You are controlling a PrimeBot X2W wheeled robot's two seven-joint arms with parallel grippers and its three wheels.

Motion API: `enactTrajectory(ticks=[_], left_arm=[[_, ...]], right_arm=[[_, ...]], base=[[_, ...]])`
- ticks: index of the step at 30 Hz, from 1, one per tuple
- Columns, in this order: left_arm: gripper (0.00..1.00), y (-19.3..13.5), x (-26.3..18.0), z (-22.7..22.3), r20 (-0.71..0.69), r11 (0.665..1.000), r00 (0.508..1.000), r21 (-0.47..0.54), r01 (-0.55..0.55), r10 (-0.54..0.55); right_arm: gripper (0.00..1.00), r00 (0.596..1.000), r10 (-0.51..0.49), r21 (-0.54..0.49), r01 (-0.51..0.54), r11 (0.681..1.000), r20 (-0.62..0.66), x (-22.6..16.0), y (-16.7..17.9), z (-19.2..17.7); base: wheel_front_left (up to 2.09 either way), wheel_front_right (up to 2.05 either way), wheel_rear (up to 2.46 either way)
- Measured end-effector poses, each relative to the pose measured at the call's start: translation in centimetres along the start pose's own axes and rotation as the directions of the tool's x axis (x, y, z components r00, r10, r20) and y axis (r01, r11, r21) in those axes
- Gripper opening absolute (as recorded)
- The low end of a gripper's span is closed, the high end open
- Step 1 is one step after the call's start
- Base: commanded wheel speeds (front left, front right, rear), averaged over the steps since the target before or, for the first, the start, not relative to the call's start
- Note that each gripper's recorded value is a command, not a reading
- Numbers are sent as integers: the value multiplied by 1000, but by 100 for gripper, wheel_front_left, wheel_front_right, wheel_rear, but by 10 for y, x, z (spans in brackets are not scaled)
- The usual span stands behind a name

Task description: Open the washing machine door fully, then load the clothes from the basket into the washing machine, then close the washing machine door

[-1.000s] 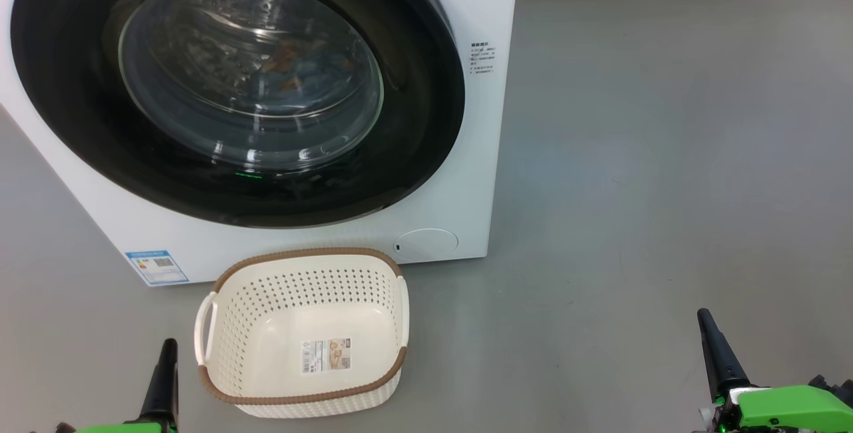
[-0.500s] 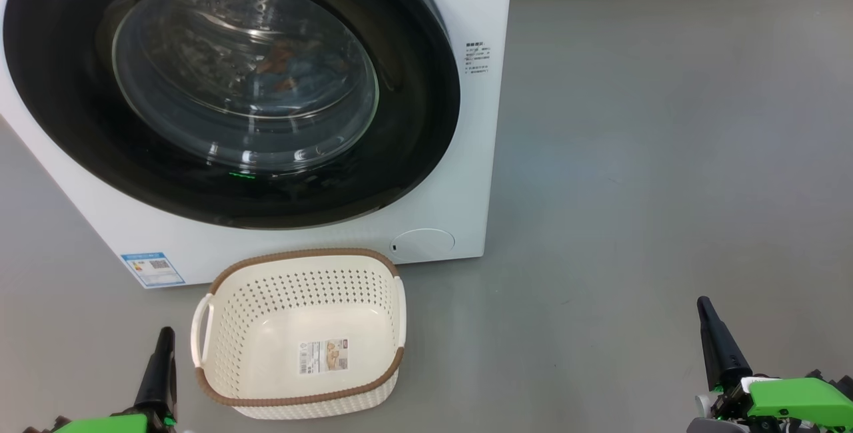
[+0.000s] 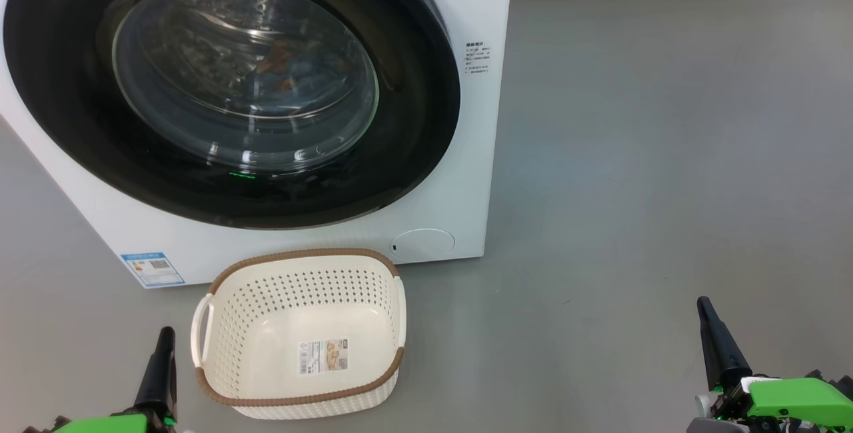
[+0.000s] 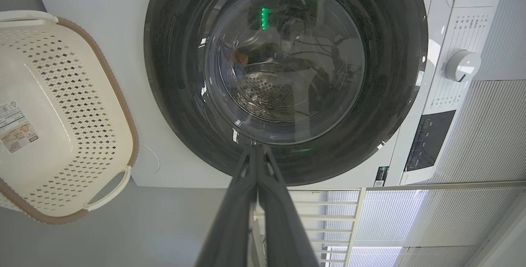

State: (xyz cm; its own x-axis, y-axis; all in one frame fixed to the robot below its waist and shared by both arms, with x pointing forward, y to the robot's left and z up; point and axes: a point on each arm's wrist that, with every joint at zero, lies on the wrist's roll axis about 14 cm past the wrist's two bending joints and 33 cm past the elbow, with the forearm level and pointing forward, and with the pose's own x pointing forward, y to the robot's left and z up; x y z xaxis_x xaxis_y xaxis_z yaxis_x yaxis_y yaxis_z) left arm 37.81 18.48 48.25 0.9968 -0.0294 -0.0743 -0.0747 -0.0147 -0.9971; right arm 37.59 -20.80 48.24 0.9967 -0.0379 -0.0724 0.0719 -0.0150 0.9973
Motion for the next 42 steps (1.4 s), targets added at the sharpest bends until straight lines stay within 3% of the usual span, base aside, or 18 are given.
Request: enactTrajectory(ticks=[42], left_arm=[[0, 0, 0, 0, 1, 1000, 1000, 0, 0, 0]], right_arm=[[0, 1000, 0, 0, 0, 1000, 0, 0, 0, 0]], base=[[0, 0, 0]])
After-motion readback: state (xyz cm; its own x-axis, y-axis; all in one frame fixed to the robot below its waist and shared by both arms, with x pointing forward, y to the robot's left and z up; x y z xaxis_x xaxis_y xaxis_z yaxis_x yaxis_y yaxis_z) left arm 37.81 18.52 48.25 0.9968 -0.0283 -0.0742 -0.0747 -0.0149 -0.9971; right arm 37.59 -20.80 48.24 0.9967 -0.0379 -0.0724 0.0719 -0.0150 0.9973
